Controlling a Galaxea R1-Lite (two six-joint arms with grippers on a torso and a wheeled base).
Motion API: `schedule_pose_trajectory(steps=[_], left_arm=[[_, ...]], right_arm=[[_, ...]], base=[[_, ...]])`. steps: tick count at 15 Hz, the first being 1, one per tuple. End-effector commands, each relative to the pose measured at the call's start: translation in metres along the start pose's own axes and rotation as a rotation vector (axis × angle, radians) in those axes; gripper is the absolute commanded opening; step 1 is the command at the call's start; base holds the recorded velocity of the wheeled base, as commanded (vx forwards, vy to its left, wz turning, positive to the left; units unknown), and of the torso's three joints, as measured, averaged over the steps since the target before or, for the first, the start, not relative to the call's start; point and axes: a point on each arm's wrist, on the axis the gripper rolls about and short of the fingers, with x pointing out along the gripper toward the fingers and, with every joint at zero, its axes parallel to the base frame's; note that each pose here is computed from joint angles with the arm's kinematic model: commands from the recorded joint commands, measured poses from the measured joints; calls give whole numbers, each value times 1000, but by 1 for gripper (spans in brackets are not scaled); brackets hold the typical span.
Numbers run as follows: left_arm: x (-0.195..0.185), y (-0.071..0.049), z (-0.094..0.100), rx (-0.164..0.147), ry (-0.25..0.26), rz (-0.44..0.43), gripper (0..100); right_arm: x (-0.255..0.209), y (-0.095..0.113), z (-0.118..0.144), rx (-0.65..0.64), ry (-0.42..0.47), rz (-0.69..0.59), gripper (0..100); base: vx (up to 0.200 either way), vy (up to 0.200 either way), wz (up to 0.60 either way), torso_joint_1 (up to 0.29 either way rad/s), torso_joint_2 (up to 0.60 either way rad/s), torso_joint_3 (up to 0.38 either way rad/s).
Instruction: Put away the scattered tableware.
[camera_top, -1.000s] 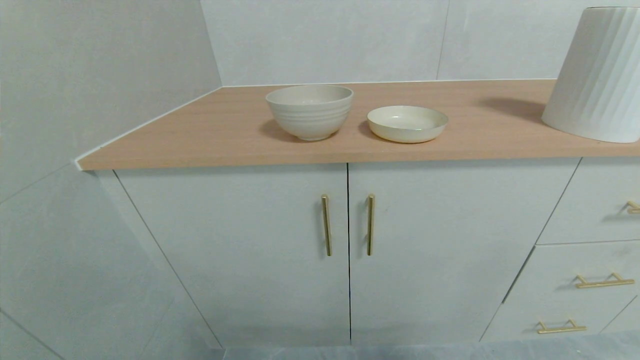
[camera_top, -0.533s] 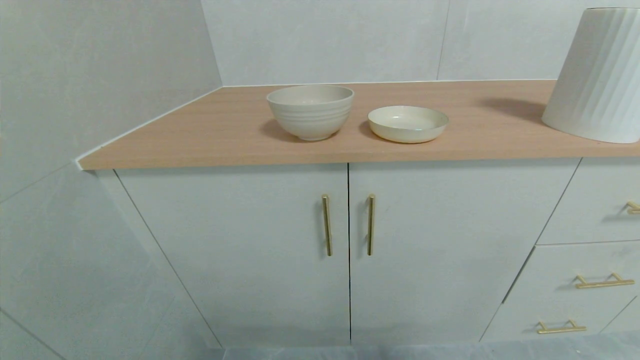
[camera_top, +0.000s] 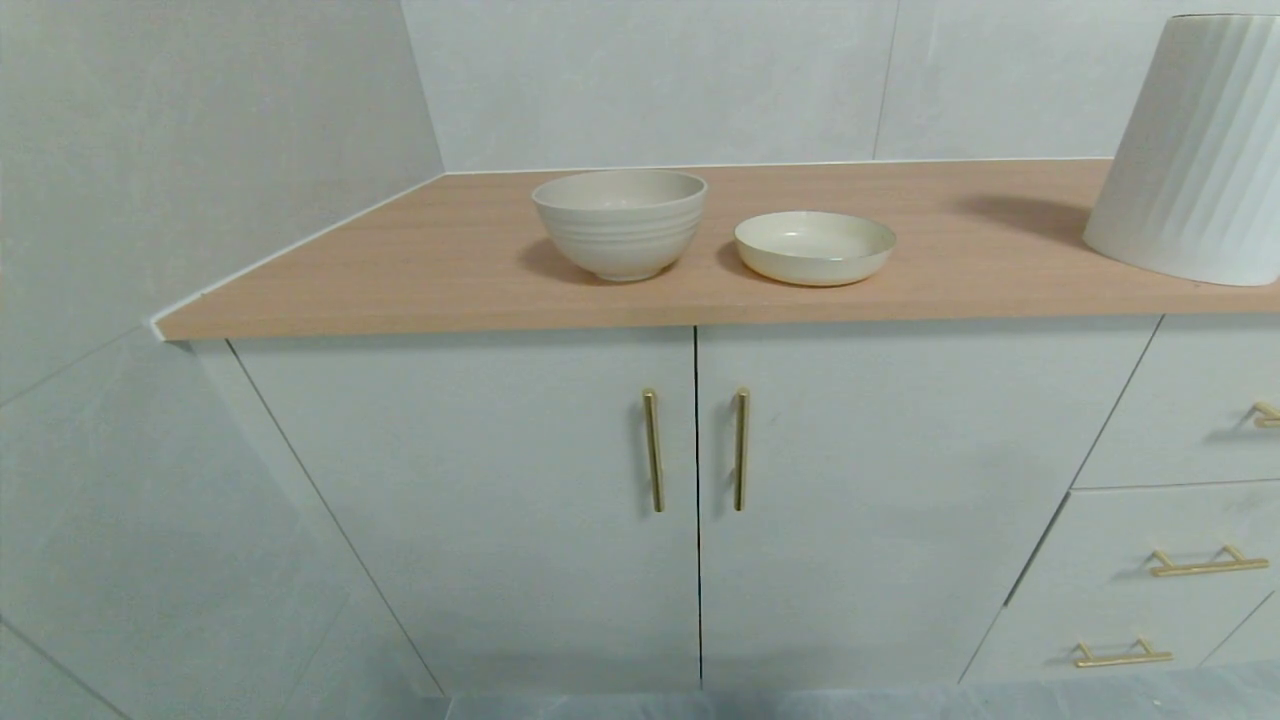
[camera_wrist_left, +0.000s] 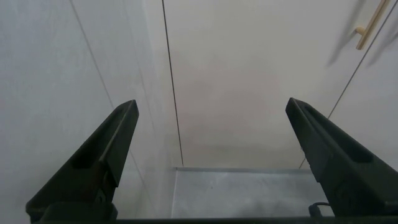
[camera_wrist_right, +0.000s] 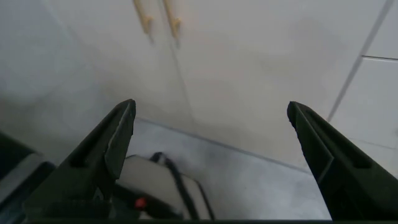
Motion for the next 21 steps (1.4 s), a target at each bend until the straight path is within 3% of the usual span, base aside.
schedule_pose_trajectory(steps=[1,2,5,8,15,21], left_arm=[[0,0,0,-1,0,0,100],[0,0,0,-1,0,0,100],[0,0,0,-1,0,0,100],[0,0,0,-1,0,2,100],[0,0,0,-1,0,0,100],[0,0,0,-1,-2,0,100]], right_arm=[[40,-15,46,90,188,82,100],[43,-16,47,92,195,87,100],[113,-23,65,70,308,220,100],[166,-19,64,47,383,253,100],[278,-1,62,21,423,346,100],[323,26,62,27,416,424,100]], base=[[0,0,0,0,0,0],[0,0,0,0,0,0],[0,0,0,0,0,0],[0,0,0,0,0,0],[0,0,0,0,0,0],[0,0,0,0,0,0]])
